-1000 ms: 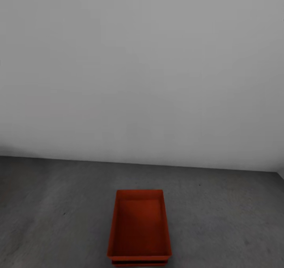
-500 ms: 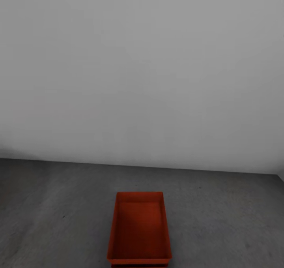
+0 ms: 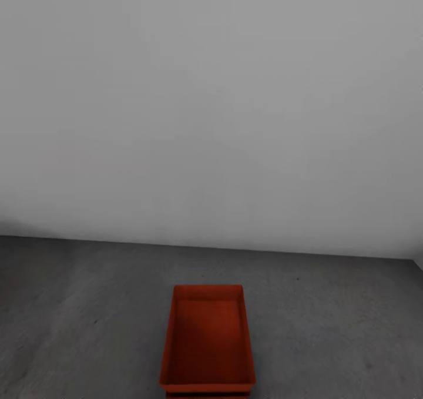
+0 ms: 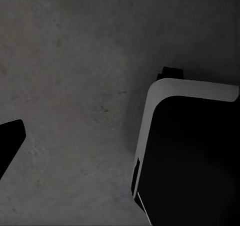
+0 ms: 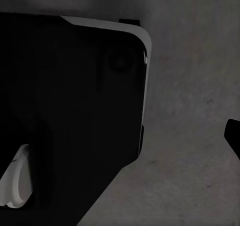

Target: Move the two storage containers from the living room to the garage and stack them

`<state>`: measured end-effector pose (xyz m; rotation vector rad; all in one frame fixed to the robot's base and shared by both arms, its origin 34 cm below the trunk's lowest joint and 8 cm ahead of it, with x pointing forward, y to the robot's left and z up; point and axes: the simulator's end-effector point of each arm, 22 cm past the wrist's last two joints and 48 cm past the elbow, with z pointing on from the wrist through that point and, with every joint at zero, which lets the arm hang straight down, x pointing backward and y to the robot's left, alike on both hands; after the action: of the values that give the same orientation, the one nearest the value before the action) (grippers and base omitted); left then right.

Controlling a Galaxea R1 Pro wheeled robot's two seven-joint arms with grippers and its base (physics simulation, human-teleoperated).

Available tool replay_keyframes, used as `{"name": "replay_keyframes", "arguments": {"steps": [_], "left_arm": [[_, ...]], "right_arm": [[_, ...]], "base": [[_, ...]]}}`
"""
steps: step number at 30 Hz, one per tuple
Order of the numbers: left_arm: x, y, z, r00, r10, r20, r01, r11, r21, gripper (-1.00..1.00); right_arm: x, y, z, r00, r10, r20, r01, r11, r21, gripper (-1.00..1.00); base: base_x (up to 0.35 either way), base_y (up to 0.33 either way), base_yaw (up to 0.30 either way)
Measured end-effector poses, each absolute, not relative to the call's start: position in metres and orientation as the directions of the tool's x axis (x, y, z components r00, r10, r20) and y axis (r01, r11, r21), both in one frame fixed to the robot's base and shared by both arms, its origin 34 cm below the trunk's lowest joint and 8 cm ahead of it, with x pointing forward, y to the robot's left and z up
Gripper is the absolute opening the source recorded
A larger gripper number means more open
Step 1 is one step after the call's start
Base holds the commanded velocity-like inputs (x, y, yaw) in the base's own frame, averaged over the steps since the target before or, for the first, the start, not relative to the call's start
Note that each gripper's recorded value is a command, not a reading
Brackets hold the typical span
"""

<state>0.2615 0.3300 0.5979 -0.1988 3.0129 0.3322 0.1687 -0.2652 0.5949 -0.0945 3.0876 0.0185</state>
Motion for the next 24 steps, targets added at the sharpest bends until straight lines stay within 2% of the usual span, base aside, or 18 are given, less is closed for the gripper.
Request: {"name": "replay_keyframes", "arguments": {"steps": [7, 24], "left_arm": [[0.2603, 0.3279, 0.5974, -0.981, -0.154, -0.118, -0.175, 0.963, 0.204, 1.00], [0.2591, 0.3280, 0.5974, -0.976, -0.185, -0.119, -0.206, 0.957, 0.202, 1.00]], "right_arm": [[0.1686, -0.2652, 0.5948, -0.997, -0.059, -0.052, -0.060, 0.998, 0.010, 1.00], [0.1684, -0.2640, 0.5948, -0.997, -0.059, -0.051, -0.060, 0.998, 0.011, 1.00]], "base": [[-0.278, 0.023, 0.000], [-0.344, 0.089, 0.000]]}}
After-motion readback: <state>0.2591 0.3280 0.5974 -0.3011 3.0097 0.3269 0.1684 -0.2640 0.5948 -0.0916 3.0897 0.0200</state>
